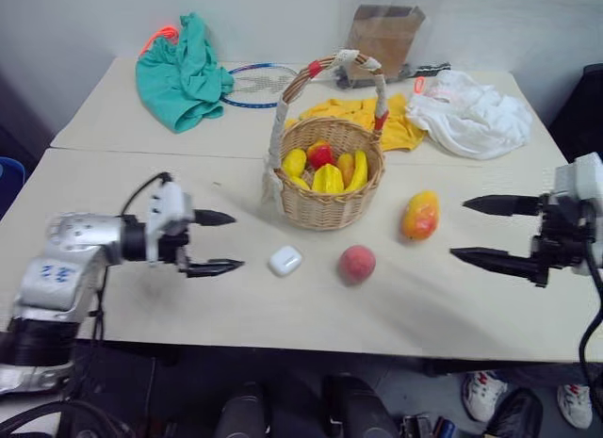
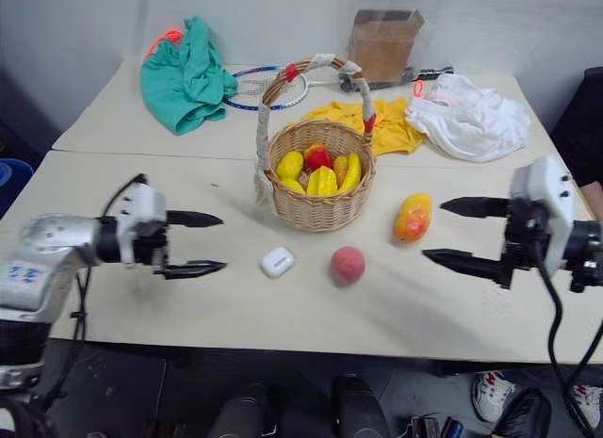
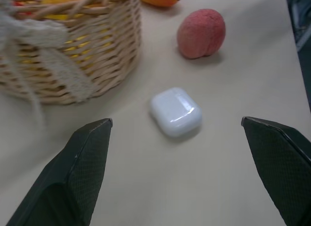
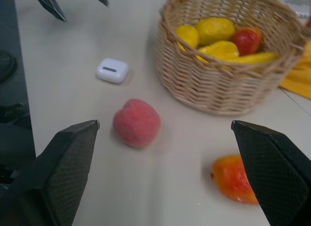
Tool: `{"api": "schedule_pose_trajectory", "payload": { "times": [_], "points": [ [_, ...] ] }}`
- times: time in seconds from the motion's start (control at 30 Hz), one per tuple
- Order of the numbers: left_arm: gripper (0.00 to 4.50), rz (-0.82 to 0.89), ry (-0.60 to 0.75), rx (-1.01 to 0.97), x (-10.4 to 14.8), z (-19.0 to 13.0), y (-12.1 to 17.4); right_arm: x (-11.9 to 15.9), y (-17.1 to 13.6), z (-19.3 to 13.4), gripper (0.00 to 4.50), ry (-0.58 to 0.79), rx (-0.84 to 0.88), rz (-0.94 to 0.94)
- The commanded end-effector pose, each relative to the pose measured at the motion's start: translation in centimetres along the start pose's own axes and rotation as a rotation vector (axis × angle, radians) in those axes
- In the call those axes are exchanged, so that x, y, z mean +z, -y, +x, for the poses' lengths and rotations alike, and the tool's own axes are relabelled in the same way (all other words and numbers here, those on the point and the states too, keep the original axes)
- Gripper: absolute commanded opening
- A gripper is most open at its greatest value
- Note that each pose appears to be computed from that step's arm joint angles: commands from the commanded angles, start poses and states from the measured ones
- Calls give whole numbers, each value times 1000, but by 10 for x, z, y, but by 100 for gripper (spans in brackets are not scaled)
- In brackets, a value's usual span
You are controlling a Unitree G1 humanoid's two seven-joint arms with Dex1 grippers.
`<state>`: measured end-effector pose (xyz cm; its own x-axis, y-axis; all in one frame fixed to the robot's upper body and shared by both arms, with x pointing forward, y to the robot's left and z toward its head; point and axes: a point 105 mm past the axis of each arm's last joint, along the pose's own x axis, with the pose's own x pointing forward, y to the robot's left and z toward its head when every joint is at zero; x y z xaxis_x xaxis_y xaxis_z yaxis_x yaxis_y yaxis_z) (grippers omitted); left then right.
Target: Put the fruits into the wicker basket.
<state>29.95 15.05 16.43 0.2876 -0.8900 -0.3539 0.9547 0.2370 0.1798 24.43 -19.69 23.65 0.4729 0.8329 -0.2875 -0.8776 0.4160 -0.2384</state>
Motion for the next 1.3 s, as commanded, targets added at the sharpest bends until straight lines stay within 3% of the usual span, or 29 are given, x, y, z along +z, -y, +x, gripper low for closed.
{"api": "schedule_pose_trajectory", "payload": {
  "times": [0.03, 0.37, 0.57, 0.67, 0.77, 0.87, 0.93, 1.07, 1.2, 1.3],
  "points": [
    [448, -3, -26, 2, -1, 24, 5, 10, -19, 13, 450, 28, 55, -50],
    [448, -200, -92, 197, -21, 72, -6, 9, -36, 20, 450, 66, 46, -42],
    [448, -186, -123, 156, -23, 83, 8, 10, -37, 21, 450, 79, 43, -43],
    [448, -146, -199, 171, -32, 87, 11, 11, -35, 23, 450, 85, 51, -51],
    [394, -160, -219, 170, -36, 87, 15, 11, -33, 26, 450, 88, 59, -55],
    [305, -170, -241, 194, -40, 82, 15, 11, -33, 29, 450, 94, 72, -57],
    [253, -181, -251, 227, -44, 75, 13, 12, -33, 31, 450, 97, 88, -60],
    [243, -226, -242, 321, -48, 54, 6, 12, -33, 34, 450, 99, 109, -66],
    [243, -394, -181, 682, -65, -16, -22, 16, -31, 38, 450, 112, 135, -71],
    [243, -465, -206, 917, -87, -66, -31, 18, -31, 40, 450, 121, 152, -71]
  ]
}}
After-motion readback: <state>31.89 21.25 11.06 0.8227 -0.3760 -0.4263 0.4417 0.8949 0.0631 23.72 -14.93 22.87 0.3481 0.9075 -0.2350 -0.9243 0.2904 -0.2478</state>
